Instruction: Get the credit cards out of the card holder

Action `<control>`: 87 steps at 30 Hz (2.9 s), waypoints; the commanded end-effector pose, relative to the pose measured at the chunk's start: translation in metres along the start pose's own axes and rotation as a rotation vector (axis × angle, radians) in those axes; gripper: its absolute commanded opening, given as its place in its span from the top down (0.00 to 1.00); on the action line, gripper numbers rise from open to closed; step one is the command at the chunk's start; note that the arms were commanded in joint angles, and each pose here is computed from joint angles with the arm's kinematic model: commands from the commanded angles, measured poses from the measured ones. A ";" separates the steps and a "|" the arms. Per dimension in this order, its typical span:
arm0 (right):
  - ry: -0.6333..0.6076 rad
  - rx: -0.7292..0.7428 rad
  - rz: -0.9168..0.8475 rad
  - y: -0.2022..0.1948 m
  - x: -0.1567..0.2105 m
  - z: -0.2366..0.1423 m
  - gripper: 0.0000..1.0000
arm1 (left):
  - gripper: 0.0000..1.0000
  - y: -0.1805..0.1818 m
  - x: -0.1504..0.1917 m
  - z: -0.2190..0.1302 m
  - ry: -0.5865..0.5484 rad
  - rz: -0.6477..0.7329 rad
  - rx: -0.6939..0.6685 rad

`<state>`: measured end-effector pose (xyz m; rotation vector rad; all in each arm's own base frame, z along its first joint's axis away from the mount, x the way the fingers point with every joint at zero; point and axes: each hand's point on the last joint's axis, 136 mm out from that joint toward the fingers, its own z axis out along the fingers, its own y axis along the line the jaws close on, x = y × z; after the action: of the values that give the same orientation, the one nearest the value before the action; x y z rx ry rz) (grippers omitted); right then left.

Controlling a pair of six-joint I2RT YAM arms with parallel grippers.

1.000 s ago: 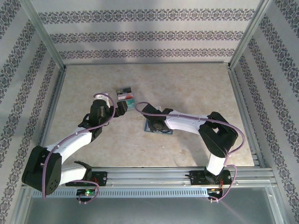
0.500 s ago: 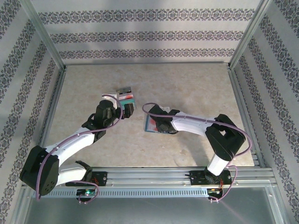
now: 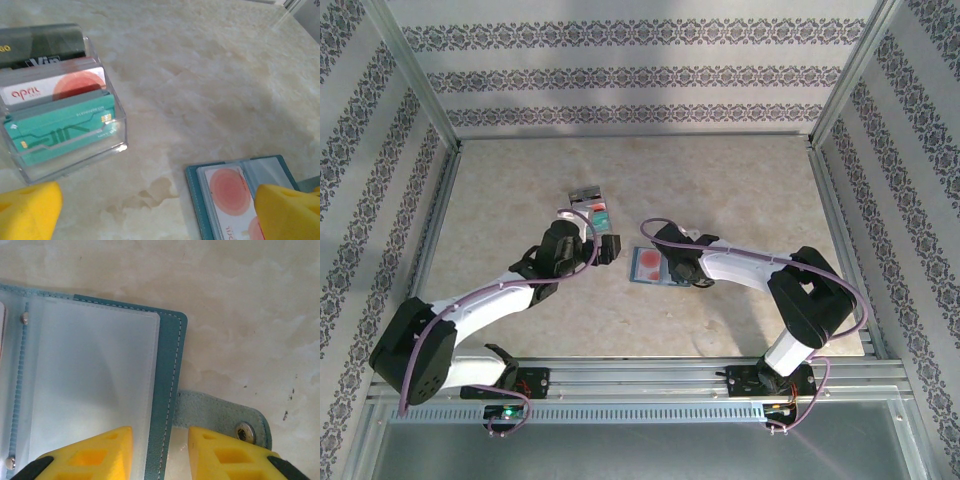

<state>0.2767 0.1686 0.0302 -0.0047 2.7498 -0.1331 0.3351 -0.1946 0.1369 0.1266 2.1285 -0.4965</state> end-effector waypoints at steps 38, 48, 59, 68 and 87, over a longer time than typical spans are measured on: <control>-0.068 -0.439 0.183 0.043 -0.032 -0.039 0.64 | 0.61 -0.097 0.126 0.053 0.413 0.030 0.302; -0.010 -0.467 0.191 0.048 -0.026 -0.022 0.64 | 0.63 -0.093 0.114 0.049 0.350 0.057 0.231; 0.052 -0.533 0.204 0.048 -0.019 -0.010 0.66 | 0.66 -0.091 0.069 0.065 0.257 0.090 0.114; 0.082 -0.542 0.201 0.051 -0.011 -0.002 0.66 | 0.71 -0.094 0.085 0.085 0.346 0.081 0.121; 0.102 -0.620 0.227 0.059 -0.010 0.002 0.67 | 0.84 -0.071 0.123 0.087 0.455 0.048 0.085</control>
<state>0.2887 0.2272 0.0282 0.1264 2.7533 0.7485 0.3229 -0.3195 0.0328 0.3726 2.4649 -0.6003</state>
